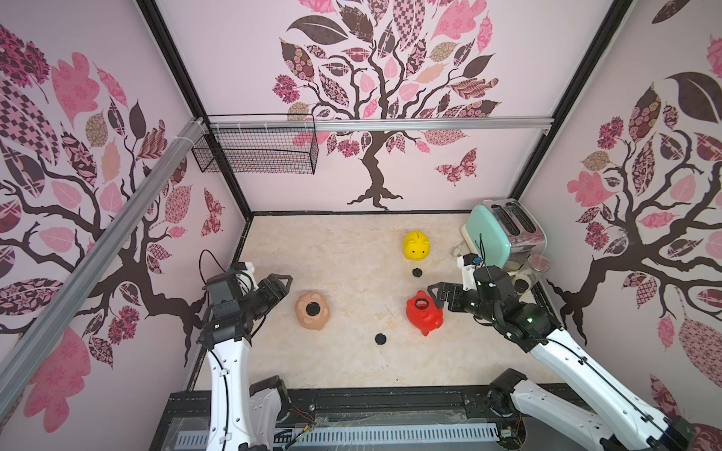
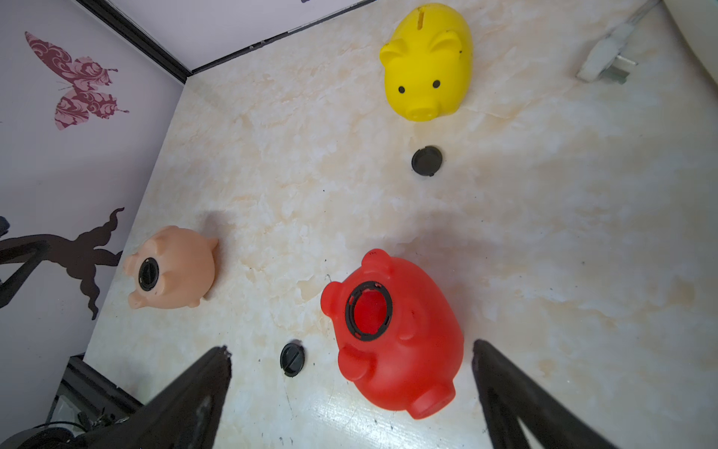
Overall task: Close piggy banks
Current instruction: Adjust the piggy bank at the center of the board.
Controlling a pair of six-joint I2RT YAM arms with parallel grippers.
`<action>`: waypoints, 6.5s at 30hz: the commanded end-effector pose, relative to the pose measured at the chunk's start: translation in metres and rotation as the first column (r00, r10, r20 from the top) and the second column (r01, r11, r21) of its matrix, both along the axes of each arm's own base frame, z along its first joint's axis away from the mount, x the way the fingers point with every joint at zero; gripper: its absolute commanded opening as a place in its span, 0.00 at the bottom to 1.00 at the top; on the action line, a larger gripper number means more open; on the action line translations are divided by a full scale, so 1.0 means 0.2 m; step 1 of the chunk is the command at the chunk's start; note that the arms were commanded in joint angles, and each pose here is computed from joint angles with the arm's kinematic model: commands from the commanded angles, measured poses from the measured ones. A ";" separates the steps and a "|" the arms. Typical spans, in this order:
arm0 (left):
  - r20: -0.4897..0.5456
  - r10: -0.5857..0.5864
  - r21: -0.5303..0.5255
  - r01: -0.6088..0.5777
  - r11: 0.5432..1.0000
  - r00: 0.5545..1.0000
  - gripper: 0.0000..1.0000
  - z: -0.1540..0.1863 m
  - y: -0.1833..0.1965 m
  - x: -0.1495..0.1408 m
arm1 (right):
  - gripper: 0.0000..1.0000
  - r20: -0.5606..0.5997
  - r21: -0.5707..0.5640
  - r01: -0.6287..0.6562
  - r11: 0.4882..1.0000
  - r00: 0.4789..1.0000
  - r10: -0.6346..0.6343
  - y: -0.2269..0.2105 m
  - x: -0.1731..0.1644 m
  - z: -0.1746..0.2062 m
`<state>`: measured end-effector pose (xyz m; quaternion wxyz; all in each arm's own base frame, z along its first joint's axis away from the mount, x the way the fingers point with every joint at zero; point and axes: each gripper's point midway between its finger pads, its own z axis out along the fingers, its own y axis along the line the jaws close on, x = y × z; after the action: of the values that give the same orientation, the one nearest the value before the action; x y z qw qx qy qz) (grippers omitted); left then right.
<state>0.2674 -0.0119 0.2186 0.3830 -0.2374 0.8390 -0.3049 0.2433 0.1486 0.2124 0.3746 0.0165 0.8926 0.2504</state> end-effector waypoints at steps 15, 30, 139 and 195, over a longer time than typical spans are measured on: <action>0.233 -0.186 0.031 0.184 0.982 0.955 0.71 0.21 -0.22 -0.08 | 0.92 -0.229 0.050 0.118 0.992 0.968 -0.103 -0.11 -0.24 -0.24; 0.219 -0.289 0.042 0.287 0.957 0.932 0.71 0.22 -0.35 -0.07 | 0.87 -0.351 0.076 0.128 0.989 0.932 -0.093 -0.09 -0.32 -0.38; -0.338 -0.694 0.007 0.739 0.673 0.635 0.55 -0.70 -1.65 0.35 | 0.71 -0.519 -0.093 0.110 0.990 0.843 -0.142 0.02 0.08 -0.83; -0.314 -0.775 -0.039 0.808 0.587 0.548 0.55 -0.63 -1.79 0.53 | 0.70 -0.547 -0.144 -0.326 0.934 0.813 0.199 0.19 -0.23 -0.65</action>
<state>0.3791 -0.3601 0.0949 0.0931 0.1269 0.9228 -0.3516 0.2020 0.1836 0.0895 0.0893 -0.0776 0.9775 0.1744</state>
